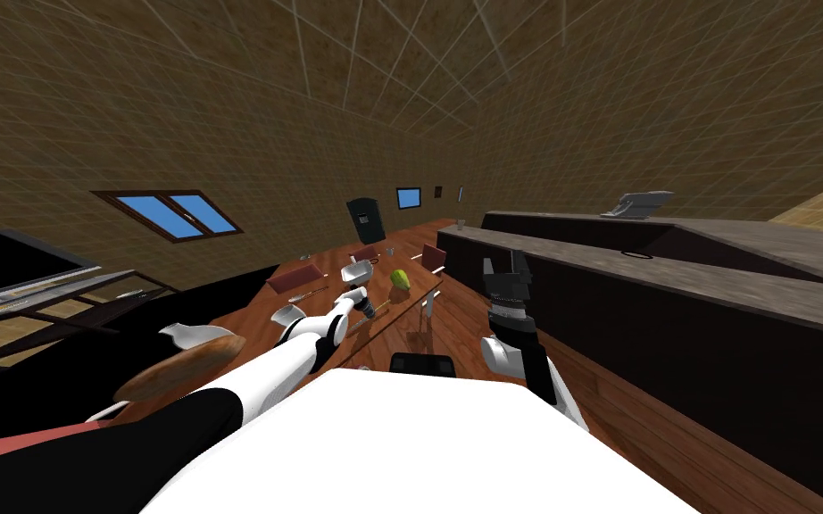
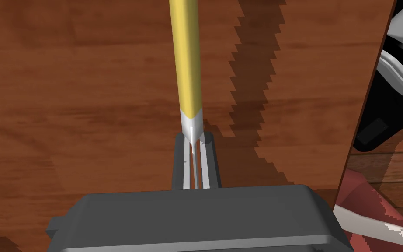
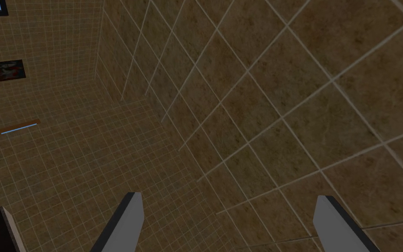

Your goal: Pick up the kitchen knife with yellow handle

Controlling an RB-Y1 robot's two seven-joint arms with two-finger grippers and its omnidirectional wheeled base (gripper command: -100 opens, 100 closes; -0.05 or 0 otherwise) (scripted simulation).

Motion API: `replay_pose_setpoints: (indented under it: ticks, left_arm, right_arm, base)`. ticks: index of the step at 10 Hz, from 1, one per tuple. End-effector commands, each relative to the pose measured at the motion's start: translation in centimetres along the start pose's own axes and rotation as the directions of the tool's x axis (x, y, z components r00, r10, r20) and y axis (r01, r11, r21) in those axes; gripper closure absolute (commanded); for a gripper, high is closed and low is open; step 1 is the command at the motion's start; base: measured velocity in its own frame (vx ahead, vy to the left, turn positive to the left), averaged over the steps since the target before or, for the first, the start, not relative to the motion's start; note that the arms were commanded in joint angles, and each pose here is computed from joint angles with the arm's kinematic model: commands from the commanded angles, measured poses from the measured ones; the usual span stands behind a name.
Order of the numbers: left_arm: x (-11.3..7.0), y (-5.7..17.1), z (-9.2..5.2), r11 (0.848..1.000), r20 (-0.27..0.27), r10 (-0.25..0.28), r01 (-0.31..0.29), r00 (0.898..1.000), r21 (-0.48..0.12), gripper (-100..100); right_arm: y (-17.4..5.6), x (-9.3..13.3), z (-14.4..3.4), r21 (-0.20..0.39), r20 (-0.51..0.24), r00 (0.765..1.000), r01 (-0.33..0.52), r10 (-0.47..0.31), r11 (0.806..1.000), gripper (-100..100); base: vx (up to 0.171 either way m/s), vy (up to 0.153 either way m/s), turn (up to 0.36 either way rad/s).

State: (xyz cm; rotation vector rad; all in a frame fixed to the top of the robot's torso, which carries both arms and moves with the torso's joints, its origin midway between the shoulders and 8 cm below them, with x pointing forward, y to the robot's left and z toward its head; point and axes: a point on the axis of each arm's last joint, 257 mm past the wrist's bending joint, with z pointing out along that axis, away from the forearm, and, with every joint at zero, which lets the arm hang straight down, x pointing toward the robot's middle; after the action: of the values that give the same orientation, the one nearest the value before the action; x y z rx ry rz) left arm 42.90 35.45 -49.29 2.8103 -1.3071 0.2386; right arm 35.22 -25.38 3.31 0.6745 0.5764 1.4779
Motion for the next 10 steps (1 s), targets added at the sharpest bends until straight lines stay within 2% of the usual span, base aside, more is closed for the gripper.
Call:
replay_pose_setpoints:
  ticks: [1, 2, 3, 7, 8, 9, 10]
  left_arm:
    - [0.0, 0.0, 0.0, 1.000, 0.000, 0.000, 0.000, 1.000, 0.000, 100]
    - [0.0, 0.0, 0.0, 1.000, 0.000, 0.000, 0.000, 1.000, 0.000, 0]
    - [0.2, -0.1, -0.3, 1.000, -0.001, 0.022, -0.022, 1.000, -0.002, 100]
    - [1.0, -0.4, -1.6, 0.993, -0.005, 0.120, -0.121, 0.993, -0.018, 100]
    - [1.2, -0.5, -1.8, 0.990, -0.005, 0.137, -0.137, 0.991, -0.021, 100]
    - [1.1, -0.4, -1.6, 0.992, -0.005, 0.122, -0.122, 0.993, -0.019, 100]
    - [1.1, -0.4, -1.6, 0.992, -0.004, 0.126, -0.126, 0.992, -0.020, 0]
  right_arm:
    - [0.0, 0.0, 0.0, 0.000, 0.000, 1.000, 0.000, 0.000, 1.000, 0]
    - [0.0, 0.0, 0.0, 0.000, 0.000, 1.000, 0.000, 0.000, 1.000, 0]
    - [0.0, 0.0, 0.0, 0.000, 0.000, 1.000, 0.000, 0.000, 1.000, 0]
    - [0.0, 0.0, 0.0, 0.000, 0.000, 1.000, 0.000, 0.000, 1.000, 0]
    - [0.0, 0.0, 0.0, 0.000, 0.000, 1.000, 0.000, 0.000, 1.000, 0]
    - [0.0, 0.0, 0.0, 0.000, 0.000, 1.000, 0.000, 0.000, 1.000, 0]
    - [0.0, 0.0, 0.0, 0.000, 0.000, 1.000, 0.000, 0.000, 1.000, 0]
  base:
    - [0.000, 0.000, 0.000]
    - [0.000, 0.000, 0.000]
    - [0.027, -0.051, 0.211]
    - [0.068, -0.109, 0.267]
    - [0.068, -0.088, 0.211]
    - [0.029, -0.038, 0.040]
    - [0.005, -0.008, -0.007]
